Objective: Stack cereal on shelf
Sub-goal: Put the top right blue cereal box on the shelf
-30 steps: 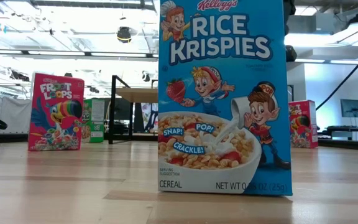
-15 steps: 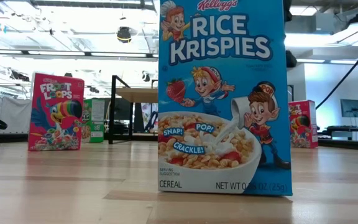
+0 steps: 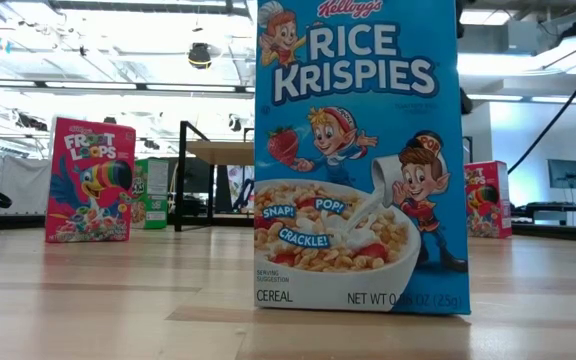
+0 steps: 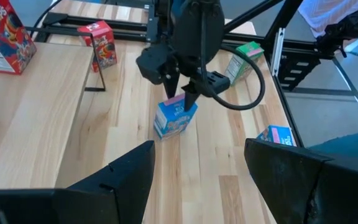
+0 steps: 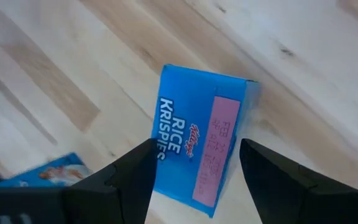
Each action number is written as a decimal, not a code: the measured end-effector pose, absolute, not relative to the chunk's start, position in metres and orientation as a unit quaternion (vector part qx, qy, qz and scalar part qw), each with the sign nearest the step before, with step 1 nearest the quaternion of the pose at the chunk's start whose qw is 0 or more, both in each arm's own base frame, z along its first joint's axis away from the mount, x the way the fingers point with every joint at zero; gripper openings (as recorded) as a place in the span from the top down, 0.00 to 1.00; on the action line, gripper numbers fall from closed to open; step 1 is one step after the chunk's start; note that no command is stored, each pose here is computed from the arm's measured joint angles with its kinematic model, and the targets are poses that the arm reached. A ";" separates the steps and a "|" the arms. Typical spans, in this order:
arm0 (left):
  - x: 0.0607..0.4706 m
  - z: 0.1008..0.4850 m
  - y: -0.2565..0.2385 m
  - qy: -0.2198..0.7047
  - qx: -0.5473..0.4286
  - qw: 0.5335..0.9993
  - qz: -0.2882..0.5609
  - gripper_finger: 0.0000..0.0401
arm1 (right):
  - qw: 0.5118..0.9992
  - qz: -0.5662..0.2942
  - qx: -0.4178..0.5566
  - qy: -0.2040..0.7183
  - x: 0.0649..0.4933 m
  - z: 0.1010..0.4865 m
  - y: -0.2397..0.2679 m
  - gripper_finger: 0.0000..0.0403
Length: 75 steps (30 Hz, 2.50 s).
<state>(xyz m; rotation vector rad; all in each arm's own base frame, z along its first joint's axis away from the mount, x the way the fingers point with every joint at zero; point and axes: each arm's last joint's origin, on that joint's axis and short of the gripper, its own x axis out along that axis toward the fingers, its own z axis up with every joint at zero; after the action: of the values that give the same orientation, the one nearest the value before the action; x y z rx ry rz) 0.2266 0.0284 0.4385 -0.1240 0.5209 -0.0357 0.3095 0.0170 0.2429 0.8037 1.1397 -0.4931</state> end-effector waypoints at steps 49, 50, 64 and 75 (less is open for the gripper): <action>0.225 0.436 0.029 0.274 -0.069 0.959 -0.002 0.30 | 0.773 -0.167 0.334 0.513 0.317 0.271 0.018 0.71; 0.225 0.435 0.030 0.275 -0.069 0.959 0.003 0.27 | 0.774 -0.166 0.332 0.513 0.317 0.271 0.018 0.71; 0.223 0.431 0.023 0.301 -0.059 0.952 0.004 0.11 | 0.780 -0.090 0.309 0.536 0.317 0.272 0.022 0.71; 0.224 0.431 0.006 0.302 -0.047 0.951 -0.032 0.11 | 0.802 -0.026 0.236 0.548 0.317 0.271 0.021 0.50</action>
<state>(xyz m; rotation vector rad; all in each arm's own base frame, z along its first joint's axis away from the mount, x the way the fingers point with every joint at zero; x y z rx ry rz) 0.2241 0.0062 0.4312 -0.0956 0.6149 -0.0642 0.3167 0.0215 0.2709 0.5064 1.1744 -0.0555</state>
